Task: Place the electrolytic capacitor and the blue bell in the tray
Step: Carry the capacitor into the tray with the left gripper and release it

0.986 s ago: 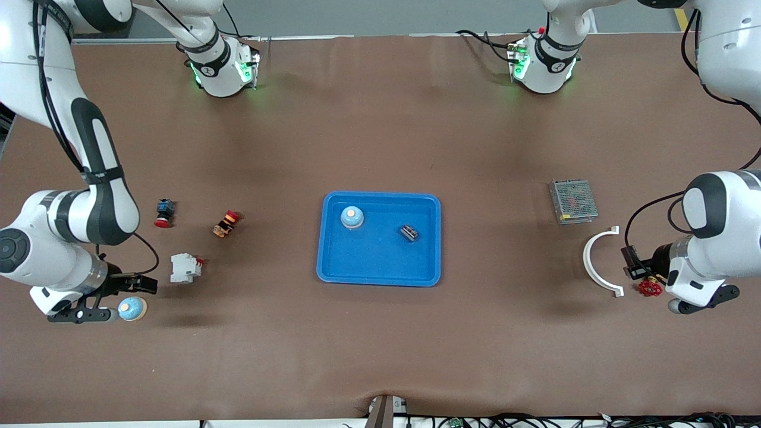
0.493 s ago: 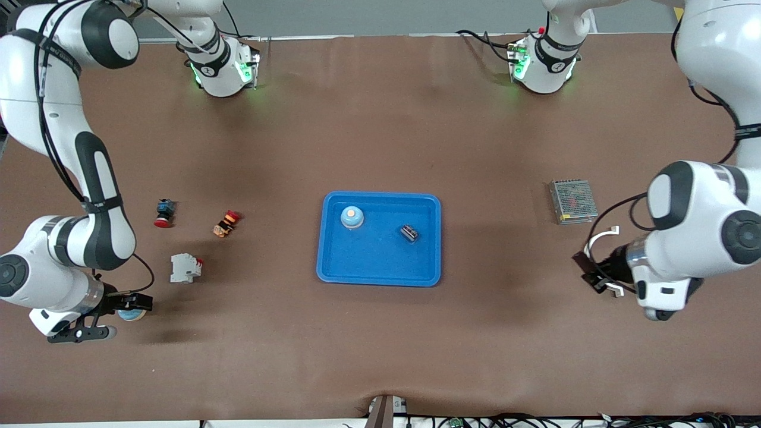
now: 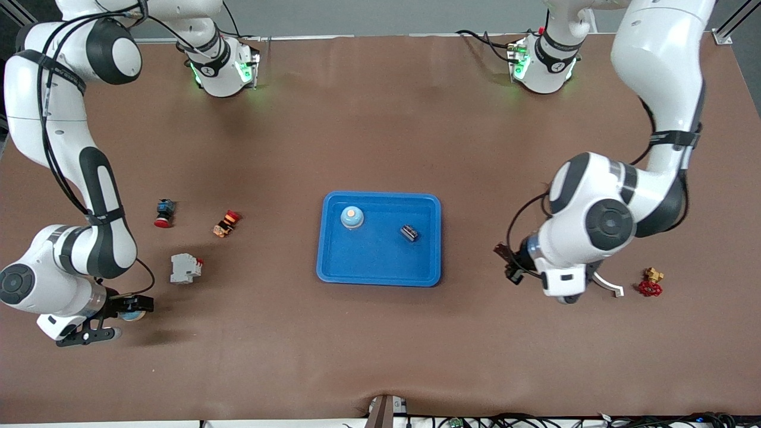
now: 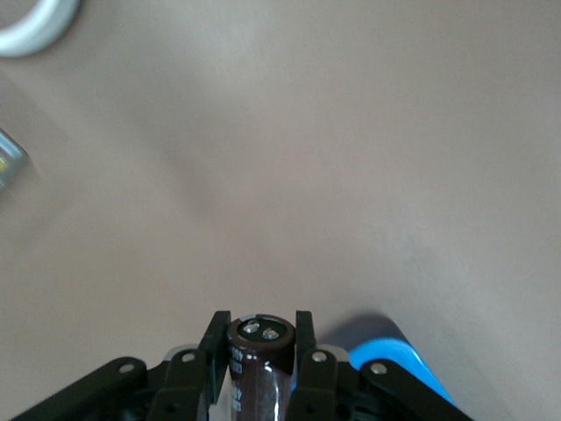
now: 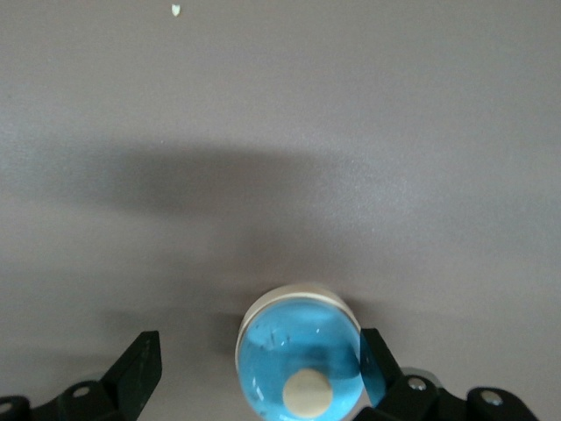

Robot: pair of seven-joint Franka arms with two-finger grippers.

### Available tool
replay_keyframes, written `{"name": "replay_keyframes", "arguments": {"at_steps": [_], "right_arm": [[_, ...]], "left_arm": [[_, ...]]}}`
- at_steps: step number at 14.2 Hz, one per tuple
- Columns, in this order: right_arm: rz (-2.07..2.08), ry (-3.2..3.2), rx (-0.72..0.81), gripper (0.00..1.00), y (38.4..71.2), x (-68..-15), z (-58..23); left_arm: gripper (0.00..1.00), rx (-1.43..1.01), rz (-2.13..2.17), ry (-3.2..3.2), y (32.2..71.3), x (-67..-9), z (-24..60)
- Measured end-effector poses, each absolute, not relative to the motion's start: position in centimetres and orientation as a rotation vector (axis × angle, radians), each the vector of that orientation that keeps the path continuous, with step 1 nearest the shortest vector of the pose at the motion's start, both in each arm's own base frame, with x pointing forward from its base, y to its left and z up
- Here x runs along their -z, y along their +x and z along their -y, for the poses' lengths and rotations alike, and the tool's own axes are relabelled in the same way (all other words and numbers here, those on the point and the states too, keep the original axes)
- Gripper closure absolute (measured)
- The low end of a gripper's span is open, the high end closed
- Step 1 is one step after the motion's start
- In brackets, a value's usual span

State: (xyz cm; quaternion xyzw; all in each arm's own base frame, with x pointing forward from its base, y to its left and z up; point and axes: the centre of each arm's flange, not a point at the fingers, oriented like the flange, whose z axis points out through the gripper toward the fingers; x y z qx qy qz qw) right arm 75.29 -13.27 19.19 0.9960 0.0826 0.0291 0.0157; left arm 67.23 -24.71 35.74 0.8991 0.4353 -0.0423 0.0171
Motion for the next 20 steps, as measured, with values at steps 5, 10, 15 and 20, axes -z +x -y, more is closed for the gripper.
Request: {"name": "replay_keyframes", "arguments": {"at_steps": [5, 10, 15, 20], "right_arm": [[-0.299, 3.093, -0.092, 0.0, 75.1, -18.7, 14.1], [-0.322, 3.084, -0.1, 0.0, 75.1, -18.1, 14.1], [-0.348, 3.071, -0.116, 0.0, 75.0, -17.3, 15.1], [-0.35, 3.07, -0.118, 0.0, 74.9, -17.2, 15.2]], "left_arm": [[0.67, 0.129, -1.381, 2.753, 64.8, -32.5, 32.8], [0.67, 0.098, -1.357, 2.756, 63.2, -29.4, 37.3], [0.67, 0.043, -1.324, 2.733, 63.2, -25.7, 38.9], [0.67, 0.027, -1.317, 2.707, 63.5, -23.7, 39.1]]}}
